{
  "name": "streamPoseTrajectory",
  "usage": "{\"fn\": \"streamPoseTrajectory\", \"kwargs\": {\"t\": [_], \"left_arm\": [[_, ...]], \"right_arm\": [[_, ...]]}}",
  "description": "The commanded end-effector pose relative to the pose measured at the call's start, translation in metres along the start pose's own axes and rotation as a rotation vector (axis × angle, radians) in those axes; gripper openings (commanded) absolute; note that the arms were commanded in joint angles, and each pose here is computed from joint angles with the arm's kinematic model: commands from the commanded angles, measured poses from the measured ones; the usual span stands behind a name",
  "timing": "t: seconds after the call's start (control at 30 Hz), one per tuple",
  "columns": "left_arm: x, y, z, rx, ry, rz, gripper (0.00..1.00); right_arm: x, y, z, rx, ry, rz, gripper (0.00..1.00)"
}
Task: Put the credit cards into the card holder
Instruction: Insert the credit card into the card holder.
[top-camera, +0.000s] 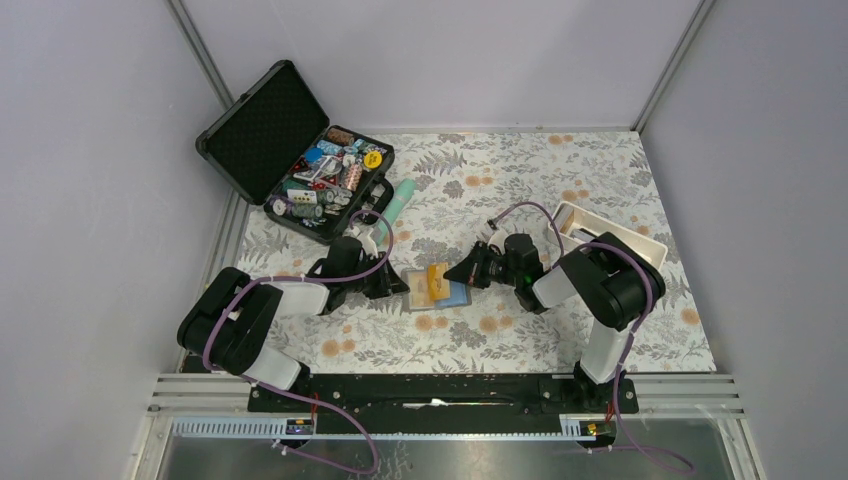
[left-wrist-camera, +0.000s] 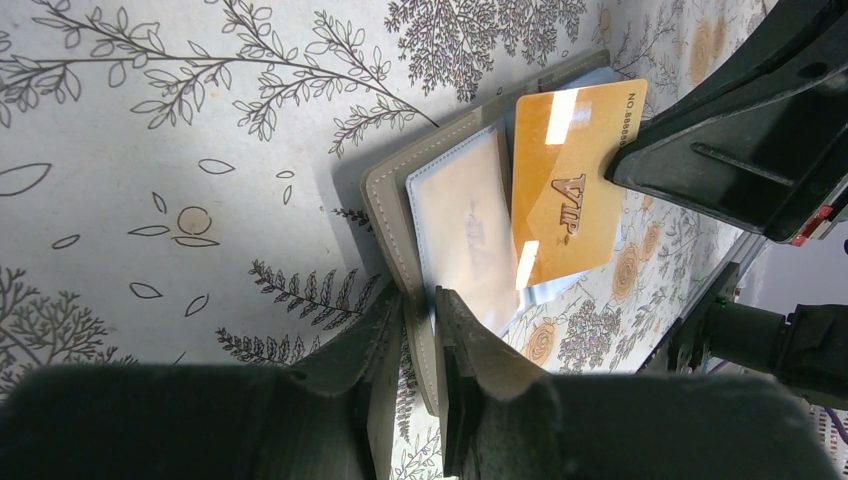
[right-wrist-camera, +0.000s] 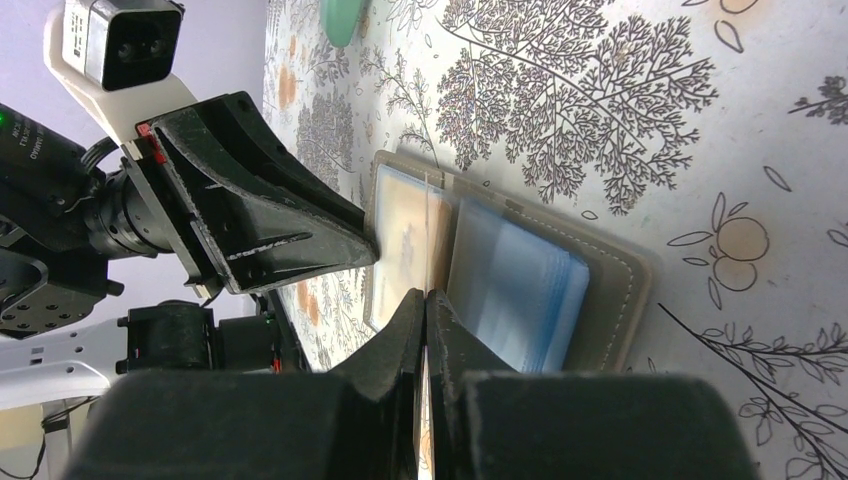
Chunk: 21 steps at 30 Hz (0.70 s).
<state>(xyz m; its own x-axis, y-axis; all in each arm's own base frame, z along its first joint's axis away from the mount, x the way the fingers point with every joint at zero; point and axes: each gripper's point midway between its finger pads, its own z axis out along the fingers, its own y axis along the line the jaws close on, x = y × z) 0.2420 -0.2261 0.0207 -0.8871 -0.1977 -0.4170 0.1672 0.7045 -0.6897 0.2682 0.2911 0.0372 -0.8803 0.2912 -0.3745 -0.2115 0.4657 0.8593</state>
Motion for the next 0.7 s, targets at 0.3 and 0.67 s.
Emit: {"fn": "streamPoseTrajectory", "kwargs": {"t": [0.3, 0.67], "left_arm": [[-0.004, 0.006, -0.003, -0.048, -0.019, 0.03, 0.2], [-0.004, 0.006, -0.003, -0.047, -0.019, 0.031, 0.19]], "right_arm": [[0.012, -0.003, -0.002, 0.014, 0.003, 0.008, 0.0], [0.018, -0.015, 0.002, 0.073, 0.031, 0.045, 0.0]]}}
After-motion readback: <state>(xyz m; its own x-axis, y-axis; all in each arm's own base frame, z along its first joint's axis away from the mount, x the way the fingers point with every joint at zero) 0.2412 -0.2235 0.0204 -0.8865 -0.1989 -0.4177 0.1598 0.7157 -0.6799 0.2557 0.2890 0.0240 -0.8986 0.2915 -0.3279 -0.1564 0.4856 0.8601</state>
